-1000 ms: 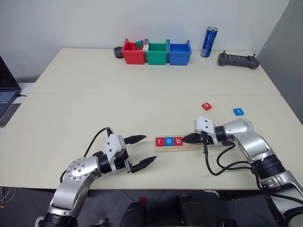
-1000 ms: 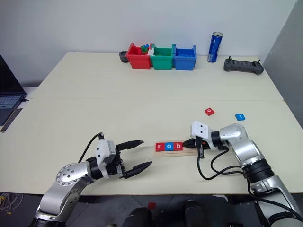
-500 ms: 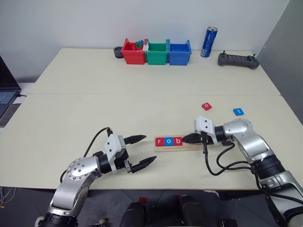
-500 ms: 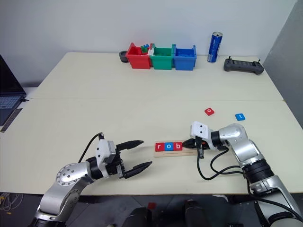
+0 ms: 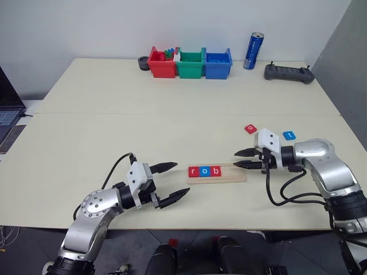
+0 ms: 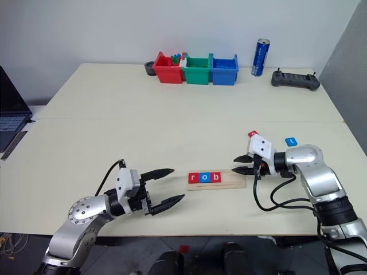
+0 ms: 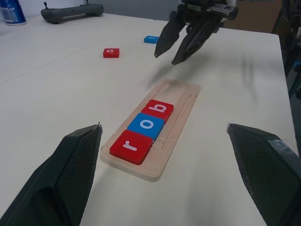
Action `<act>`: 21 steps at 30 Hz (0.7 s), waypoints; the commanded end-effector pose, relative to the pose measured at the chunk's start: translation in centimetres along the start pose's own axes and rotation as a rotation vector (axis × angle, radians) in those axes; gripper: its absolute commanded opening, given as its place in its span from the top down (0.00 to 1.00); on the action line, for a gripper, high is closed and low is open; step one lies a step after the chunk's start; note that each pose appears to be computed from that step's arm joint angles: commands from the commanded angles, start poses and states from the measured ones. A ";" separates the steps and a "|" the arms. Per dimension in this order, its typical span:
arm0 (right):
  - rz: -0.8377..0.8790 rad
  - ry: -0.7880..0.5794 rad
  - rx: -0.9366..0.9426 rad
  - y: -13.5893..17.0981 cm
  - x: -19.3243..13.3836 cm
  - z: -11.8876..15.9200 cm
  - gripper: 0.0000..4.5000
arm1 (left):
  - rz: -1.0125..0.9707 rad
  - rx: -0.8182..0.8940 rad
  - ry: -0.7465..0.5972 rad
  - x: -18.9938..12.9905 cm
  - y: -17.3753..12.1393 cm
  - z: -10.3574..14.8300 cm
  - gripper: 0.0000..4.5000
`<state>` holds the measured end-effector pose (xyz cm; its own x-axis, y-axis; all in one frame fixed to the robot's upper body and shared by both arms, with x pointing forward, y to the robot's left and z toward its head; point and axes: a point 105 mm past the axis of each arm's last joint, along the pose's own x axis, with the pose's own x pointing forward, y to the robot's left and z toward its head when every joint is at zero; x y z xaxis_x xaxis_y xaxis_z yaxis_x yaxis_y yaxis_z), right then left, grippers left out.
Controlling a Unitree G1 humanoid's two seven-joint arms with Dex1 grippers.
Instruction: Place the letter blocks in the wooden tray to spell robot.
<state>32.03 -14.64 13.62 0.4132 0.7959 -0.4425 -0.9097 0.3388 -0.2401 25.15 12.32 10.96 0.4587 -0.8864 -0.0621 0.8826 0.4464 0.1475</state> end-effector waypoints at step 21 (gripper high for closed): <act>-0.742 -0.079 0.275 -11.1 -1.9 -1.4 0.01 | -0.022 0.044 -0.023 0.3 0.6 1.4 0.00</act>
<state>40.91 -20.26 14.58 0.9031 0.3586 -0.2363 -0.4045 0.8951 -0.1877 25.74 12.07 11.72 0.4373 -0.8974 -0.0587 0.8906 0.4231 0.1666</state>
